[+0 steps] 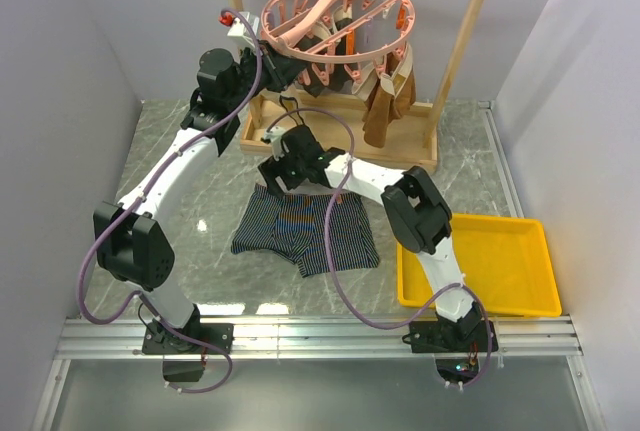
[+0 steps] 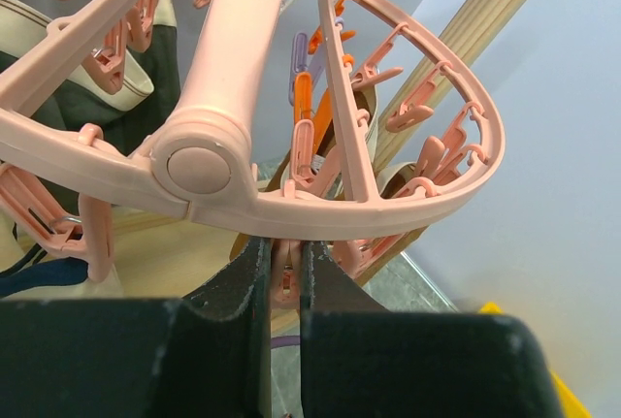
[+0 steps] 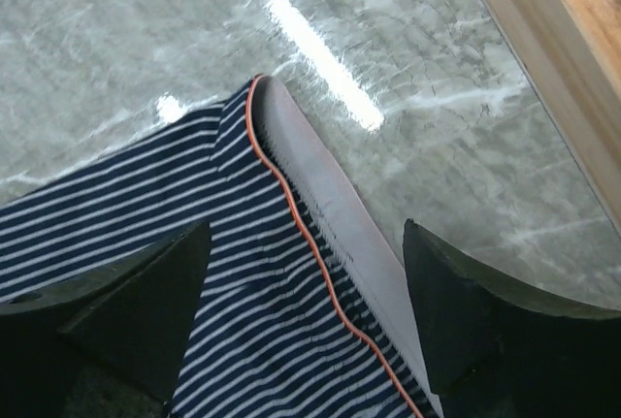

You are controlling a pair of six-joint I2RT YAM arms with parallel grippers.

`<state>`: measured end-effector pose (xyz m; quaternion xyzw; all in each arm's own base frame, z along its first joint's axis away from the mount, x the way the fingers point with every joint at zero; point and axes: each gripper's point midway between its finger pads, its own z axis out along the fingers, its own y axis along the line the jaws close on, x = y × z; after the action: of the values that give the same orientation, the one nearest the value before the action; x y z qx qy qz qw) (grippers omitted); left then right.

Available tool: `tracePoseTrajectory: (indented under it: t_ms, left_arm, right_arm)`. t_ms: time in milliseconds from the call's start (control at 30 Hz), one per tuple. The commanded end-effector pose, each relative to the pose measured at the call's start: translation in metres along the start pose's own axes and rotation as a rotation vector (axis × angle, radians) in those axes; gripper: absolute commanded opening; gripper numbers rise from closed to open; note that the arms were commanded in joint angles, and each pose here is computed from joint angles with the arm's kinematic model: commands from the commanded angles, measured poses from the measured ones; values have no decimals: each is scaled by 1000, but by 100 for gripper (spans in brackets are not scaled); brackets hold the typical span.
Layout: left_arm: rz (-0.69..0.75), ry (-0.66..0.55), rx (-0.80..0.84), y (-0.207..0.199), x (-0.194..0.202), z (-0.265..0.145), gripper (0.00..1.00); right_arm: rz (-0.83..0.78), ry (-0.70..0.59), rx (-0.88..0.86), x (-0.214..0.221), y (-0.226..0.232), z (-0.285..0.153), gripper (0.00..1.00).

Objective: Clip the underwear to the hanger

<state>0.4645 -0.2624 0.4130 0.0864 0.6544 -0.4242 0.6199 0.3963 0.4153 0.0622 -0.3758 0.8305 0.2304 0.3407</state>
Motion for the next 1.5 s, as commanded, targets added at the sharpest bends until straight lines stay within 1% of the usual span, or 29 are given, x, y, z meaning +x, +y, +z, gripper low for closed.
tracePoseTrajectory:
  t_ms: [0, 33, 167, 300, 400, 433, 467, 500, 533, 567, 600, 667, 700, 767, 800, 833, 900, 967, 1000, 1233, 1333, 1467]
  left_arm:
    - [28, -79, 43, -15, -29, 1, 0]
    - [26, -78, 42, -14, -28, 1, 0]
    - [21, -74, 40, -13, -26, 2, 0]
    - [22, -73, 38, -11, -25, 1, 0]
    - [22, -77, 37, -12, -27, 1, 0]
    - [25, -77, 36, -11, -28, 1, 0]
    - [25, -80, 32, -10, -29, 1, 0]
    - [26, -78, 35, -11, -28, 0, 0]
    - [27, -81, 35, -11, -30, 0, 0]
    - [26, -79, 32, -9, -29, 0, 0]
    - [26, -79, 30, -9, -29, 0, 0]
    - [26, -82, 29, -8, -31, -2, 0]
    - [22, -80, 31, -8, -30, -2, 0]
    - [18, -78, 28, -6, -28, -2, 0]
    - [18, -80, 30, -7, -29, -2, 0]
    - [15, -80, 30, -7, -28, -2, 0]
    - [15, -79, 33, -7, -28, -3, 0]
    - [22, -79, 34, -8, -29, -3, 0]
    - [21, -76, 34, -8, -28, -3, 0]
    - [12, -74, 43, -8, -27, -2, 0]
    - [15, -77, 41, -8, -28, -3, 0]
    - [19, -73, 42, -8, -27, -3, 0]
  right_arm:
    - [28, 10, 7, -5, 3, 8, 87]
    - [30, 15, 15, -3, 2, 9, 90]
    - [19, 41, 44, 4, -3, 19, 91]
    - [-1, 60, 60, 7, 3, 21, 91]
    - [-15, 88, 59, 13, 11, 23, 89]
    - [-15, 112, 64, 16, 13, 22, 85]
    - [-18, 130, 74, 21, 13, 24, 85]
    - [-27, 132, 86, 21, 13, 24, 82]
    - [-32, 155, 105, 25, 9, 22, 70]
    - [-30, 155, 107, 20, 9, 20, 58]
    - [-33, 164, 105, 21, 10, 18, 53]
    - [-43, 186, 115, 25, 10, 11, 55]
    - [-54, 198, 114, 29, 13, 10, 64]
    - [-67, 234, 121, 38, 14, 13, 71]
    - [-61, 245, 119, 42, 15, 14, 80]
    - [-58, 255, 122, 46, 15, 15, 82]
    - [-57, 270, 150, 52, 12, 17, 83]
    - [-45, 242, 158, 48, 14, 15, 81]
    - [-49, 192, 185, 38, 9, 16, 81]
    - [-75, 90, 190, -2, 10, 7, 83]
    - [-87, 87, 195, -8, 7, 10, 85]
    - [-84, 126, 192, -1, 5, 18, 86]
